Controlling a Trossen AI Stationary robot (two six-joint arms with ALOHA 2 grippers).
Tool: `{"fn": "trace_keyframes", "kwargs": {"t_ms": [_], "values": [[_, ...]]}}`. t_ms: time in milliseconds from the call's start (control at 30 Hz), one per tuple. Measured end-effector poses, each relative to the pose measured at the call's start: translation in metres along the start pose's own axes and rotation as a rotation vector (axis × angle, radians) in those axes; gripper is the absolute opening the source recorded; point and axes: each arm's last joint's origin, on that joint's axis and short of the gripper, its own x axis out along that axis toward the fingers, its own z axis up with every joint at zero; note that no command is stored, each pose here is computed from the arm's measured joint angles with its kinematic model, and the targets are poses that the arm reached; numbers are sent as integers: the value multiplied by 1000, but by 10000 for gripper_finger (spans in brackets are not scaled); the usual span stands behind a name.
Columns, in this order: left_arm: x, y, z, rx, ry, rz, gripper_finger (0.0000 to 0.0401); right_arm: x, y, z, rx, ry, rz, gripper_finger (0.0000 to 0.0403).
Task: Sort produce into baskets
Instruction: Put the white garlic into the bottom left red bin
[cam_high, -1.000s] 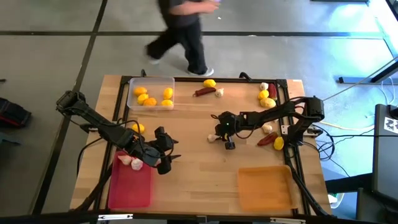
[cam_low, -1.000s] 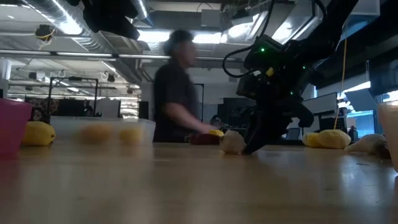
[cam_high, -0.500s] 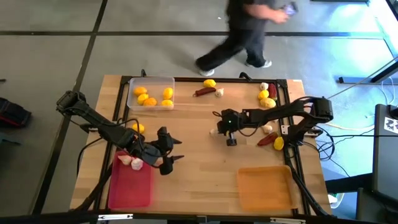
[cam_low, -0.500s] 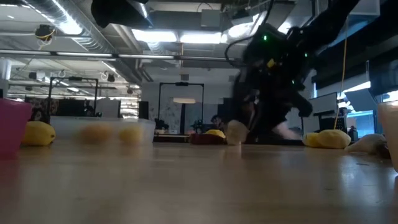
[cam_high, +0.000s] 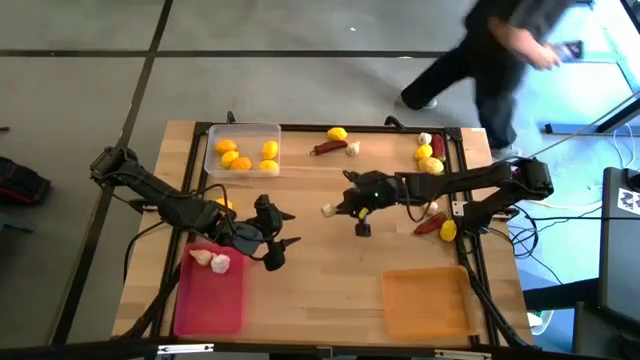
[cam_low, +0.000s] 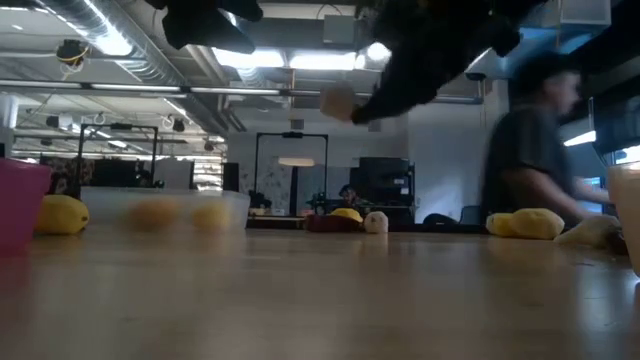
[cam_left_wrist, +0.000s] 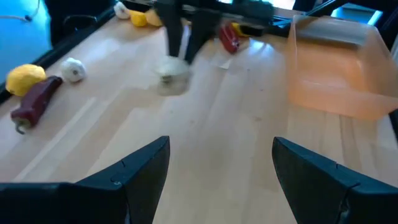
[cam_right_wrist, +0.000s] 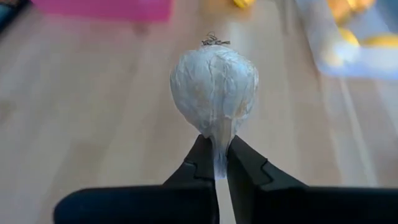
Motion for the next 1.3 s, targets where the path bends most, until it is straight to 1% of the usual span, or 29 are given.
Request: {"fn": "trace_keyframes", "kwargs": {"t_ms": [133, 300, 400, 533, 667, 833, 967, 1167, 1233, 1300], "values": [[1, 0, 3, 32, -24, -5, 278, 1, 18, 9, 0, -77, 37, 16], [2, -2, 6, 62, -54, -18, 278, 4, 34, 20, 8, -185, 30, 16], [7, -7, 6, 88, -74, -25, 279, 11, 41, 22, -2, -220, 36, 16], [17, -13, 2, 120, -81, -30, 279, 21, 41, 20, 1, -235, 35, 16], [22, -16, -1, 121, -72, -26, 279, 29, 41, 18, 1, -242, 37, 17], [25, -16, -2, 115, -69, -20, 279, 30, 46, 17, -5, -246, 50, 17], [29, -10, 0, 105, -74, 20, 279, 30, 50, 20, -10, -268, 58, 17], [31, -6, 2, 77, -76, 33, 279, 30, 50, 20, -9, -267, 50, 17], [31, -6, 3, 74, -77, 24, 279, 30, 50, 20, -9, -269, 51, 17], [31, -8, 4, 66, -81, -9, 279, 29, 50, 20, -10, -274, 58, 17]]}}
